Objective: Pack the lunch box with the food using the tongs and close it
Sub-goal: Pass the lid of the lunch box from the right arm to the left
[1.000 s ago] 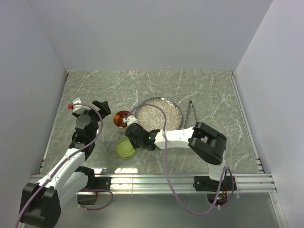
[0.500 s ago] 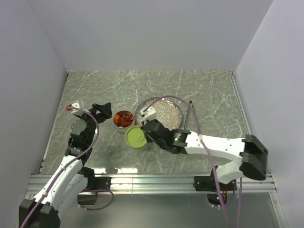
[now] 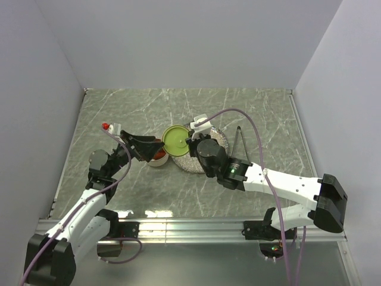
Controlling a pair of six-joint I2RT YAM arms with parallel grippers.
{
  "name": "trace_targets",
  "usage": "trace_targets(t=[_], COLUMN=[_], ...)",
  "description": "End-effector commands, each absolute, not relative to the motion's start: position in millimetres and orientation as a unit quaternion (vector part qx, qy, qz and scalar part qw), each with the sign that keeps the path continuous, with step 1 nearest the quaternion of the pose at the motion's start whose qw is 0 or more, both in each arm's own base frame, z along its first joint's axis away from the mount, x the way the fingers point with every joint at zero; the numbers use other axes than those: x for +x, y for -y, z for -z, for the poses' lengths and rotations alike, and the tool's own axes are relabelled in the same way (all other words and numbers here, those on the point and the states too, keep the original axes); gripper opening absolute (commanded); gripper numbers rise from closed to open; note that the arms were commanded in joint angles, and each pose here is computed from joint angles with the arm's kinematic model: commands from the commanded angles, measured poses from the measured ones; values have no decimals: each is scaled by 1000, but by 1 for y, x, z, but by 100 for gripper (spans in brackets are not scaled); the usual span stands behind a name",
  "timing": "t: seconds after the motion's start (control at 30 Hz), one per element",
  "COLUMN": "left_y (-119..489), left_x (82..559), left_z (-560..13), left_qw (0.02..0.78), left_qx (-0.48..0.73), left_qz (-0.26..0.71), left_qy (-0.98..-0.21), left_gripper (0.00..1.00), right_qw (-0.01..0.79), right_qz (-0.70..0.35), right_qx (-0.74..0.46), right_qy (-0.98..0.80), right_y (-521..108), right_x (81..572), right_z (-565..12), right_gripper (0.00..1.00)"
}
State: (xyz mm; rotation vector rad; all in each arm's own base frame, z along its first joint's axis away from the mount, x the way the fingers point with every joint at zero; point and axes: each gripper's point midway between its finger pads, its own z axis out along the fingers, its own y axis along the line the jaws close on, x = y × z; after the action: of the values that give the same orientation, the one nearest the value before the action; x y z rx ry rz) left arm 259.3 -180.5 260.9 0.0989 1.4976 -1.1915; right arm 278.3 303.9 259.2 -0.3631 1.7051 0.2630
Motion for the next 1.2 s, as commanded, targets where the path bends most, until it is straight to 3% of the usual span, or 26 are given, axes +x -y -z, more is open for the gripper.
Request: trace_targets(t=[0.0, 0.57, 0.87, 1.03, 1.1, 1.17], left_y=[197, 212, 223, 234, 235, 234], left_x=[228, 243, 262, 267, 270, 276], left_z=[-285, -269, -262, -254, -252, -248], left_qw=[559, 539, 541, 525, 534, 548], left_qx=[117, 118, 109, 121, 128, 132], left_qz=[570, 573, 563, 575, 569, 553], left_qy=[-590, -606, -615, -615, -611, -614], left_gripper=[98, 93, 59, 24, 1, 1], right_qw=[672, 676, 668, 668, 670, 671], right_qz=[-129, -179, -191, -179, -170, -163], right_qx=[-135, -154, -170, -167, -161, -155], right_qy=[-716, -698, -699, -703, -705, -706], right_y=[-304, -325, -336, -335, -330, -326], right_x=[288, 287, 285, 289, 291, 293], right_z=[-293, -308, -298, -295, -294, -294], right_gripper=[0, 0, 0, 0, 0, 0])
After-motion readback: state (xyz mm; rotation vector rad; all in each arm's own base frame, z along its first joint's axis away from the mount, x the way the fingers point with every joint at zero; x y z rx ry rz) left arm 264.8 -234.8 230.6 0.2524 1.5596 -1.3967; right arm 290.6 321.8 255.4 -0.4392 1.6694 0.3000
